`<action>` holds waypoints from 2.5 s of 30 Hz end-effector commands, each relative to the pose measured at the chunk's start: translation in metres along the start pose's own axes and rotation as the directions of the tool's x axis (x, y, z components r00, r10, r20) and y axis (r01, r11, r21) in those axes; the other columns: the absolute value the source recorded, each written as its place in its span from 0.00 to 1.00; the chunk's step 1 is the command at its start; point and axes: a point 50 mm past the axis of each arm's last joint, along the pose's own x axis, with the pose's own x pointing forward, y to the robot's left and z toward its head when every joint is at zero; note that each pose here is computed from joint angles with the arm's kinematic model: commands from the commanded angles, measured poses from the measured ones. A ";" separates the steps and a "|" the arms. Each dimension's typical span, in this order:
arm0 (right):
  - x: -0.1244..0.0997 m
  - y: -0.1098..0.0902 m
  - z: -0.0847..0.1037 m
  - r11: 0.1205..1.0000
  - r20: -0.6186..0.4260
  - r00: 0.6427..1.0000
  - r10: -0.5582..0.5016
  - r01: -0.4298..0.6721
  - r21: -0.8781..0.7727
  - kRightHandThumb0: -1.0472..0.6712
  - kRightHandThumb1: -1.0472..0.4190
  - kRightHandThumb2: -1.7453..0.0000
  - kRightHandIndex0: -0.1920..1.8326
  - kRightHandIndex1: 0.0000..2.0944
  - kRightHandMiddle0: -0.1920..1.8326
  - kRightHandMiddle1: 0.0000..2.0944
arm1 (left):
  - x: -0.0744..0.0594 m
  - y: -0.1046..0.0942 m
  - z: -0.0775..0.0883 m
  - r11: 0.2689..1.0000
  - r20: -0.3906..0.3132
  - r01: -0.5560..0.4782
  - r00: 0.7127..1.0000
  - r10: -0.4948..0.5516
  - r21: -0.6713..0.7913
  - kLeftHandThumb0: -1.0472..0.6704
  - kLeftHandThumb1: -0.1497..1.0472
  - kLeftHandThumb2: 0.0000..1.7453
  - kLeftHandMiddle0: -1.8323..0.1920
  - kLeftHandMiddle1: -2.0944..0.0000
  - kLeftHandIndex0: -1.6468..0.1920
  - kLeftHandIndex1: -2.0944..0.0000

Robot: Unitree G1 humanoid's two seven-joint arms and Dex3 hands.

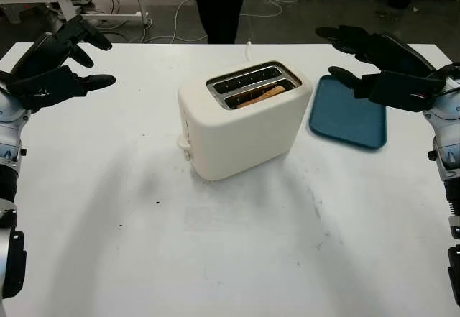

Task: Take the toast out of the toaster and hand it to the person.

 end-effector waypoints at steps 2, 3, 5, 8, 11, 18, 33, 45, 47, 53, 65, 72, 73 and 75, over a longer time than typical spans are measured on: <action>0.001 -0.006 0.002 1.000 -0.004 1.000 -0.012 0.012 -0.005 0.08 0.09 0.58 0.22 0.06 0.23 0.02 | 0.003 0.001 0.005 1.000 0.027 -0.011 1.000 0.011 0.008 0.00 0.89 0.19 0.91 0.17 0.90 0.29; 0.000 -0.006 0.002 1.000 -0.003 1.000 -0.014 0.014 -0.004 0.09 0.09 0.58 0.22 0.06 0.23 0.02 | 0.003 0.000 0.005 1.000 0.027 -0.009 1.000 0.009 0.001 0.00 0.89 0.19 0.91 0.17 0.90 0.29; 0.000 -0.006 0.001 1.000 0.001 1.000 -0.020 0.020 -0.004 0.09 0.09 0.58 0.22 0.06 0.23 0.02 | 0.003 -0.001 0.004 1.000 0.027 -0.003 1.000 0.003 -0.011 0.00 0.89 0.18 0.91 0.17 0.90 0.28; -0.001 -0.006 0.000 1.000 0.003 1.000 -0.021 0.021 0.000 0.09 0.09 0.58 0.22 0.07 0.23 0.02 | 0.002 -0.003 0.003 1.000 0.022 0.003 1.000 -0.003 -0.017 0.00 0.89 0.18 0.91 0.17 0.90 0.28; -0.001 -0.006 0.000 1.000 0.013 1.000 -0.028 0.028 0.005 0.10 0.09 0.58 0.22 0.08 0.23 0.02 | 0.001 -0.005 0.001 1.000 0.018 0.005 1.000 -0.005 -0.018 0.00 0.89 0.17 0.91 0.17 0.90 0.28; -0.005 -0.005 -0.003 0.997 -0.003 0.999 -0.040 0.040 0.070 0.10 0.09 0.61 0.18 0.09 0.22 0.01 | -0.002 -0.007 -0.001 1.000 0.026 0.002 1.000 -0.002 -0.012 0.00 0.89 0.19 0.91 0.17 0.90 0.29; -0.008 -0.005 -0.006 0.994 -0.017 0.999 -0.038 0.040 0.106 0.10 0.09 0.62 0.16 0.12 0.21 0.01 | 0.000 -0.006 0.003 1.000 0.037 0.002 0.999 -0.001 -0.028 0.00 0.89 0.17 0.91 0.19 0.90 0.33; -0.007 -0.006 -0.003 0.997 -0.016 0.999 -0.039 0.040 0.072 0.11 0.09 0.61 0.14 0.18 0.22 0.01 | 0.000 -0.005 0.004 1.000 0.033 0.000 0.999 0.001 -0.025 0.00 0.89 0.17 0.91 0.17 0.90 0.31; -0.008 -0.006 -0.003 0.996 -0.017 0.999 -0.040 0.041 0.081 0.11 0.09 0.62 0.13 0.19 0.22 0.01 | 0.000 -0.005 0.004 1.000 0.032 -0.004 0.999 0.005 -0.023 0.00 0.89 0.17 0.91 0.17 0.90 0.31; -0.008 -0.007 -0.002 0.998 -0.023 0.999 -0.038 0.039 0.055 0.10 0.09 0.61 0.11 0.23 0.22 0.01 | 0.000 -0.005 0.004 1.000 0.032 -0.004 0.999 0.005 -0.030 0.00 0.89 0.17 0.91 0.17 0.90 0.31; -0.008 -0.007 -0.002 0.996 -0.010 0.999 -0.039 0.039 0.079 0.10 0.09 0.63 0.10 0.27 0.22 0.00 | 0.000 -0.004 0.004 0.999 0.035 -0.013 0.999 0.015 -0.041 0.00 0.89 0.17 0.91 0.17 0.90 0.31; -0.007 -0.007 -0.001 0.995 -0.013 0.999 -0.039 0.040 0.092 0.11 0.09 0.64 0.09 0.28 0.22 0.01 | 0.000 -0.004 0.004 0.999 0.046 -0.015 0.999 0.018 -0.052 0.00 0.89 0.17 0.91 0.18 0.90 0.32; -0.007 -0.008 0.000 0.995 -0.014 0.999 -0.039 0.040 0.095 0.11 0.09 0.64 0.09 0.28 0.22 0.01 | 0.000 -0.004 0.004 0.999 0.046 -0.016 0.999 0.018 -0.052 0.00 0.89 0.17 0.91 0.18 0.90 0.32; -0.007 -0.008 0.000 0.996 -0.015 0.999 -0.035 0.036 0.083 0.11 0.09 0.65 0.09 0.28 0.22 0.01 | 0.000 -0.003 0.004 0.999 0.046 -0.018 0.999 0.020 -0.051 0.00 0.89 0.17 0.91 0.18 0.90 0.32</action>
